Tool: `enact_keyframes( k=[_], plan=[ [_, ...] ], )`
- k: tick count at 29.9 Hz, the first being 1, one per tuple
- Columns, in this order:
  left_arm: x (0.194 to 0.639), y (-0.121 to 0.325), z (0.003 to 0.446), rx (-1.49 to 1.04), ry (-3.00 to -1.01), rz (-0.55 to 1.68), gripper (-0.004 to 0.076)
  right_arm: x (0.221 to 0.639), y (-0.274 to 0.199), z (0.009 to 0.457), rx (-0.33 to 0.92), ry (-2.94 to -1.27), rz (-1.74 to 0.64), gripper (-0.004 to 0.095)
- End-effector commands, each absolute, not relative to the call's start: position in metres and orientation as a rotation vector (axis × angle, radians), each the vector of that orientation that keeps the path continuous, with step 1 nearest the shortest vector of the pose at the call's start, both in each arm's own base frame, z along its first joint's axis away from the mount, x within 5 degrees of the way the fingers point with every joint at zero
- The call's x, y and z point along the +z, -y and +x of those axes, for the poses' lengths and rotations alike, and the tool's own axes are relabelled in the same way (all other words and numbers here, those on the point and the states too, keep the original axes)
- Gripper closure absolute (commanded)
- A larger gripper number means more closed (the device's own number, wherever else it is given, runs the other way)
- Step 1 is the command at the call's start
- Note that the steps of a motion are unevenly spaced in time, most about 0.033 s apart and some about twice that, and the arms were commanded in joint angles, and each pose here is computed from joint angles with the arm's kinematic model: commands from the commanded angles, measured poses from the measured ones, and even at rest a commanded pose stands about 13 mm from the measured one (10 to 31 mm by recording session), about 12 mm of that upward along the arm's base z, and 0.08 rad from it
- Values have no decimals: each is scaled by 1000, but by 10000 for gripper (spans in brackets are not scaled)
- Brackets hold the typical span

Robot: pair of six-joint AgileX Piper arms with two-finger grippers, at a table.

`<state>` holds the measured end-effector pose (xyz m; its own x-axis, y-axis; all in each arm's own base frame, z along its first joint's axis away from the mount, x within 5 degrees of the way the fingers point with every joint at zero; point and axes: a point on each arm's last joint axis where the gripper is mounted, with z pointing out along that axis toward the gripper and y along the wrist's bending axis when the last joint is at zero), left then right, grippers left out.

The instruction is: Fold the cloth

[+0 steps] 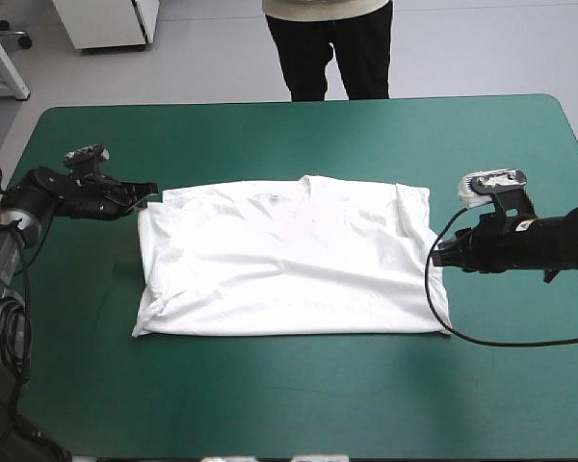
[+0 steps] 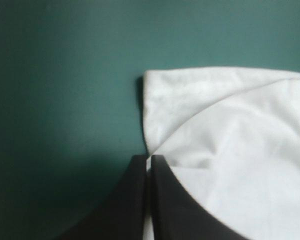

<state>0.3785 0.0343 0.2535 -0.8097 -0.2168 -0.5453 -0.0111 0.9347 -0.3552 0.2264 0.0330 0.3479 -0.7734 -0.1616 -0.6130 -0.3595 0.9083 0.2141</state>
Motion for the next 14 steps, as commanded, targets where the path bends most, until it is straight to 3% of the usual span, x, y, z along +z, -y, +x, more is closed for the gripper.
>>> enact_keyframes(
  k=[1,14],
  plan=[
    [309,-25,374,-472,-2341,-104,733,366,-33,224,430,-2371,-350,655],
    [289,67,372,-480,-2503,276,733,365,-33,223,435,-2380,-354,655]
  ],
)
